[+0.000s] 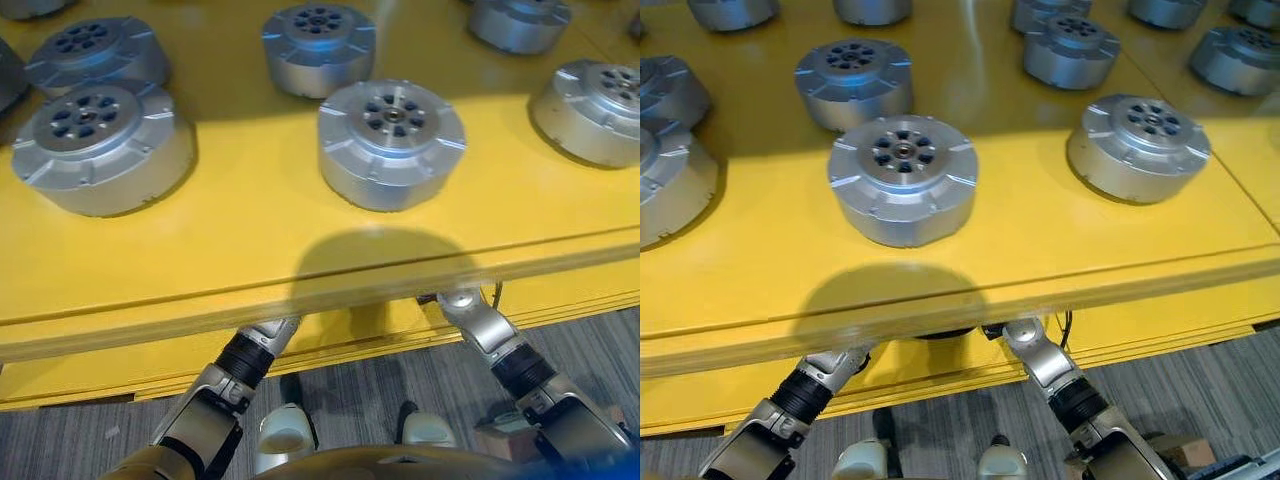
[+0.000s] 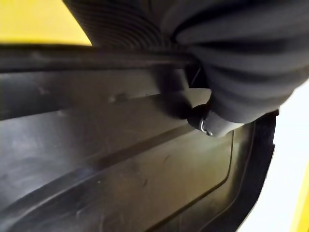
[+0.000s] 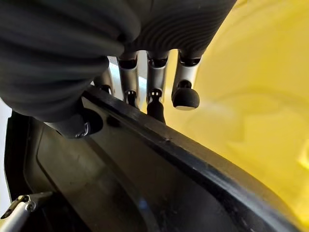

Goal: Move parts from the plastic box to the shelf.

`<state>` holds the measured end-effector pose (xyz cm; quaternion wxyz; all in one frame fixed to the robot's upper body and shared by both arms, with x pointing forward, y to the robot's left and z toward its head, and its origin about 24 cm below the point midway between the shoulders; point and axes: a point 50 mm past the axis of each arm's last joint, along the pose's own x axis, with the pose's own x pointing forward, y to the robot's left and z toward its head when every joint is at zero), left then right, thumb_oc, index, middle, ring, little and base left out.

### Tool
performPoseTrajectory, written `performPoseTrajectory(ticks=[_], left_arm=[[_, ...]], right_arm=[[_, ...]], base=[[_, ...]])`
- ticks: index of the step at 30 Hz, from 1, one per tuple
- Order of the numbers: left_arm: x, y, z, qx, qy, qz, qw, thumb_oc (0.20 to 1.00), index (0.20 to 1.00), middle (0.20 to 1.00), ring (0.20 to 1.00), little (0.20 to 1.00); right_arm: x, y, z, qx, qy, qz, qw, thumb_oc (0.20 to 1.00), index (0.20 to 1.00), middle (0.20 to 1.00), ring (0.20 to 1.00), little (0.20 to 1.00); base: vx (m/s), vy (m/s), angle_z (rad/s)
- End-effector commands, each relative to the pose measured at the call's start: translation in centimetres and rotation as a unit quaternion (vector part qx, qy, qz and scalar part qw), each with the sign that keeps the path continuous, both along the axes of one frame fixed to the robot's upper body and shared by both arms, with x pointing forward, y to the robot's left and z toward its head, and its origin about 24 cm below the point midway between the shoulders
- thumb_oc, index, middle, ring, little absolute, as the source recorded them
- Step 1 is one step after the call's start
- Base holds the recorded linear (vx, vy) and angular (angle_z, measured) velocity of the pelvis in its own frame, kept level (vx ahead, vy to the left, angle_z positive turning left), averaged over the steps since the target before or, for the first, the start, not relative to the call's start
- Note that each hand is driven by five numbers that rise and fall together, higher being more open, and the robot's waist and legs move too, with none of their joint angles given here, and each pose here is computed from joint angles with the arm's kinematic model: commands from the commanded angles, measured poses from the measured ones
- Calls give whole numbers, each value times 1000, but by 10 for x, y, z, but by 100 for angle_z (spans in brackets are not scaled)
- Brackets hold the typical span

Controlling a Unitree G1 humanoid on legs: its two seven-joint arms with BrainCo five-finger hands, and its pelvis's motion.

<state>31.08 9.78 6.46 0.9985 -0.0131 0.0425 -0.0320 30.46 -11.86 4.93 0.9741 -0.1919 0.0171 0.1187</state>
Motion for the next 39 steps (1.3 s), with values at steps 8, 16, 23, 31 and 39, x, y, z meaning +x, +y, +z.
performPoseTrajectory(ticks=[8,16,23,31,39], left_arm=[[22,8,32,-57,-52,47,996,200,200,200,200,200],[41,3,47,-68,-55,52,995,200,200,200,200,200],[58,-3,79,-74,-88,40,993,200,200,200,200,200],[67,-7,127,-81,-143,16,986,200,200,200,200,200],[69,-5,125,-67,-146,24,987,200,200,200,200,200]], right_arm=[[20,-2,40,-47,-101,10,994,200,200,200,200,200],[40,9,69,-88,-135,17,987,200,200,200,200,200],[55,19,108,-106,-193,17,975,200,200,200,200,200],[66,16,153,-146,-253,2,956,200,200,200,200,200],[68,10,153,-151,-263,-16,953,200,200,200,200,200]], base=[[-60,-51,-3],[-25,-24,-4],[-125,-33,2],[-126,-41,-1],[-36,-27,-1]])
